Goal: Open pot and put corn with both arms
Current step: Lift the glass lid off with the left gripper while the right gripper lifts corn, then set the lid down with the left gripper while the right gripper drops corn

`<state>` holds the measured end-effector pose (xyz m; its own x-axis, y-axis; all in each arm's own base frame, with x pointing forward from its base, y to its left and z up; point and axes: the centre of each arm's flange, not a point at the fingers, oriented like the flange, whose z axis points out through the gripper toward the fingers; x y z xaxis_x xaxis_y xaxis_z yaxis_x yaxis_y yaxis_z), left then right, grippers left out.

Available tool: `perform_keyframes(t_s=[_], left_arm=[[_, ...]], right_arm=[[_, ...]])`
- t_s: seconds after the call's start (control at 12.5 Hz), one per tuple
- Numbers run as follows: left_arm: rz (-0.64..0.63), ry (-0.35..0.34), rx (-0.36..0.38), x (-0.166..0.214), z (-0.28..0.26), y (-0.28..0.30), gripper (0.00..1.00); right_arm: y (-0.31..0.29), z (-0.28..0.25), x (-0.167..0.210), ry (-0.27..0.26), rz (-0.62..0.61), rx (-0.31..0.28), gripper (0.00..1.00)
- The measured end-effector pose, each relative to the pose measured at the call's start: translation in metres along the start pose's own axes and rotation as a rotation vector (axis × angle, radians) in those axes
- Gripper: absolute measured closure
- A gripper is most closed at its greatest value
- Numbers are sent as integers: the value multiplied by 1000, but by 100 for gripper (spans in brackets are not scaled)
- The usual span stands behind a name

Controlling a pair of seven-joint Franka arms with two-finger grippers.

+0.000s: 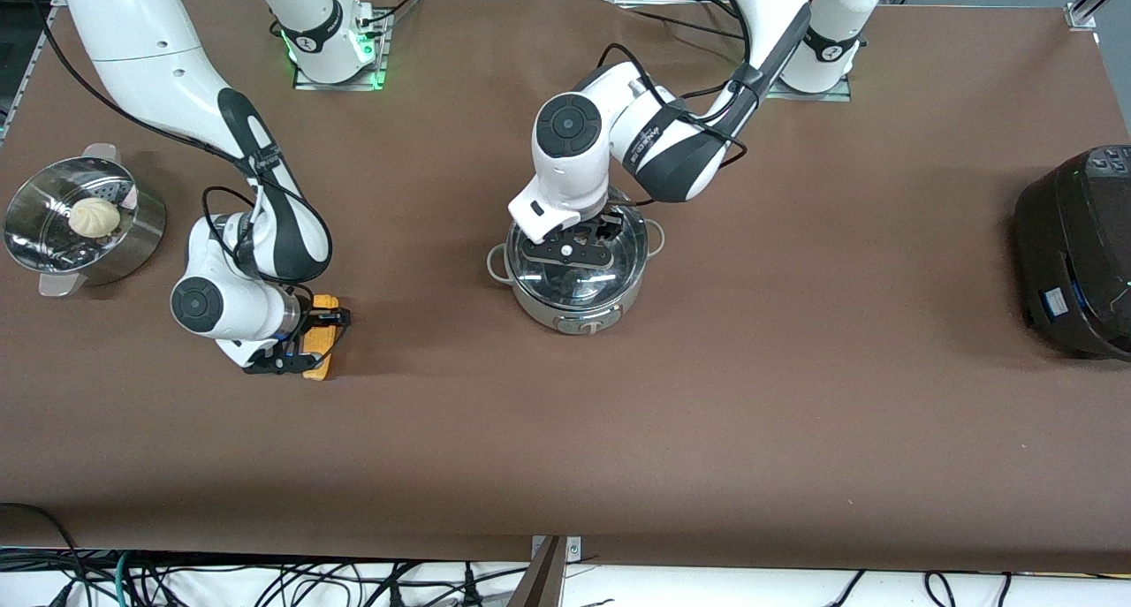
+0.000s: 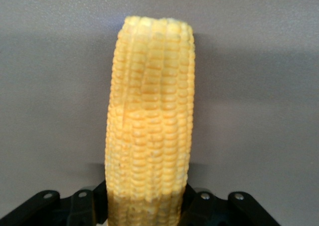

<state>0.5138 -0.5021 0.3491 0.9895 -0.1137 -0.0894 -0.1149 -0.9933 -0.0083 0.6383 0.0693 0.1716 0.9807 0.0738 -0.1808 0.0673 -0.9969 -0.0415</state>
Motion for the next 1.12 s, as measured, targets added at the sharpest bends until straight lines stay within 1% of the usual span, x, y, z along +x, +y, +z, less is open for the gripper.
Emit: perform_keyframes(t_s=[0.08, 0.16, 0.24, 0.32, 0.4, 0.48, 0.56, 0.64, 0.72, 0.8, 0.88, 1.04, 1.12], left_arm=[[-2, -13, 12, -1, -3, -2, 50], [-7, -37, 35, -2, -12, -7, 50], [-21, -61, 65, -4, -30, -19, 50], [-47, -82, 94, -4, -57, -39, 50], [-84, -107, 123, -3, -88, -69, 50], [-107, -148, 158, -3, -117, -111, 50], [-98, -193, 182, 0, -140, -159, 50], [-65, -222, 186, 7, -157, -210, 50], [-25, -236, 167, 19, -166, -262, 50], [18, -246, 135, 33, -165, -314, 50], [65, -238, 98, 48, -152, -366, 50], [143, -191, 42, 72, -83, -452, 50], [173, -174, 24, 76, -37, -477, 50]], right_arm=[[-1, -5, 1, -2, -1, 0, 58], [-2, -16, 2, -14, -2, 1, 58], [-4, -35, 2, -21, -5, 3, 58], [-10, -61, 1, -15, -14, 7, 61], [-20, -91, -3, -1, -30, 14, 67], [-37, -125, -10, 18, -55, 23, 79], [-61, -157, -21, 37, -71, 37, 89], [-95, -184, -34, 54, -60, 52, 96], [-138, -206, -50, 73, -34, 71, 96], [-189, -222, -66, 91, -6, 92, 96], [-244, -234, -86, 103, 14, 107, 96], [-331, -234, -122, 107, 37, 117, 96], [-369, -228, -135, 103, 53, 122, 96]])
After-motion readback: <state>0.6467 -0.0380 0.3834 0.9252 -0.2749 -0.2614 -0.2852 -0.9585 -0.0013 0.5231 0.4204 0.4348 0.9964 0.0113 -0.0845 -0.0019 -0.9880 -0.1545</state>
